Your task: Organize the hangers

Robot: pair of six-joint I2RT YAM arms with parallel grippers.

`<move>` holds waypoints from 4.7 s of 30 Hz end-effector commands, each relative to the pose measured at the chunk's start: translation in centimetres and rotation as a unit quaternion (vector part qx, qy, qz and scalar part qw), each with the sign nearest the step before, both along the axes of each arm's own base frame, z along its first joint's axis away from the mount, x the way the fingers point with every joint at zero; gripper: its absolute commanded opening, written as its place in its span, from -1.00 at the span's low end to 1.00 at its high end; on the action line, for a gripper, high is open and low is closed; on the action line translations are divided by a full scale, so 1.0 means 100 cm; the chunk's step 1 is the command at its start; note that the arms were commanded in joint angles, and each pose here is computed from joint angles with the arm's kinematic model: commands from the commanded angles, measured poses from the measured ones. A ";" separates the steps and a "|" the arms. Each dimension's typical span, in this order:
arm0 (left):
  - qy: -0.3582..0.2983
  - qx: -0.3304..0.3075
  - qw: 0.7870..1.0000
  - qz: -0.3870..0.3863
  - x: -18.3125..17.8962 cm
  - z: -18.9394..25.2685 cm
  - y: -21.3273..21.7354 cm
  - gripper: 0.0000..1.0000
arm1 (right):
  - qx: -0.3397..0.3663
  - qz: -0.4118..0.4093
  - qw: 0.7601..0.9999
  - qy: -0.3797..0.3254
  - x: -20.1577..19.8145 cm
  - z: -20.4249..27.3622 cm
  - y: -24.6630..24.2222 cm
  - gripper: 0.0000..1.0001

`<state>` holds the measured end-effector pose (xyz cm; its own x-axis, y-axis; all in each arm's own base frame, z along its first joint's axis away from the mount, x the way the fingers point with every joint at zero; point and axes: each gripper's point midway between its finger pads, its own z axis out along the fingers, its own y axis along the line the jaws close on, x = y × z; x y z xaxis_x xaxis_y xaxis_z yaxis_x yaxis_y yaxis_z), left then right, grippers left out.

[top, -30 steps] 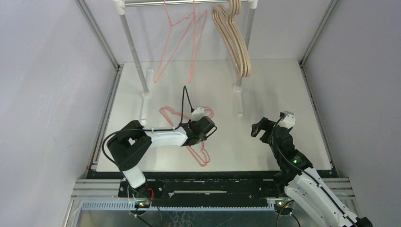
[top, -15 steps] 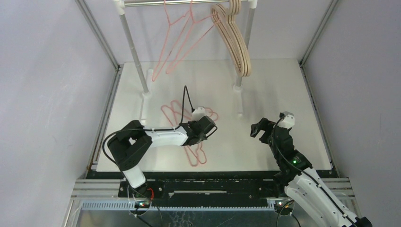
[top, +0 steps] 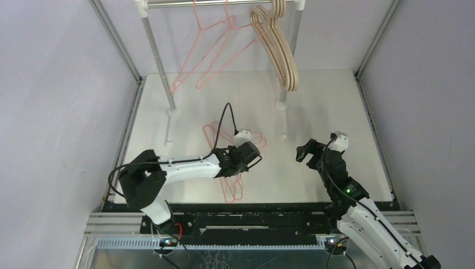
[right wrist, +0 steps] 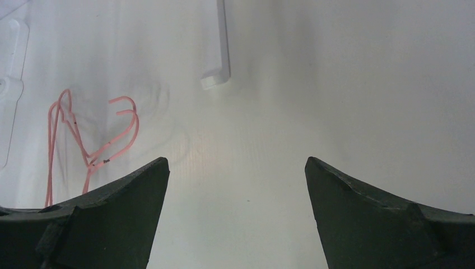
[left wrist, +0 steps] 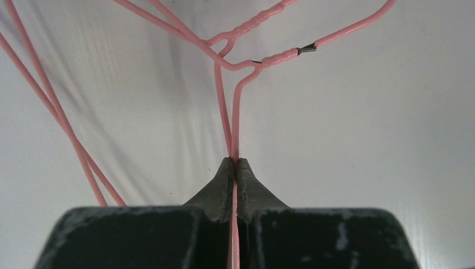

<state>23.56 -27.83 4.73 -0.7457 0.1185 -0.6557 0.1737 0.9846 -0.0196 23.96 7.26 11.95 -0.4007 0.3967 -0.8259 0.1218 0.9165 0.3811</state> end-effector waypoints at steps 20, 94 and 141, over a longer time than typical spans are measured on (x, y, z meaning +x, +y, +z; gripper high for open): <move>-0.045 -0.092 0.985 -0.143 -0.006 0.047 -0.040 -1.00 | 0.007 -0.007 1.000 -0.016 0.005 0.006 -0.001 1.00; -0.273 -0.239 0.921 -0.140 0.021 0.350 0.037 -1.00 | 0.009 0.027 0.999 -0.019 0.011 0.024 0.013 1.00; -0.028 -0.082 0.858 -0.506 -0.143 0.027 -0.061 0.11 | -0.003 0.022 0.999 0.026 0.012 0.004 0.016 1.00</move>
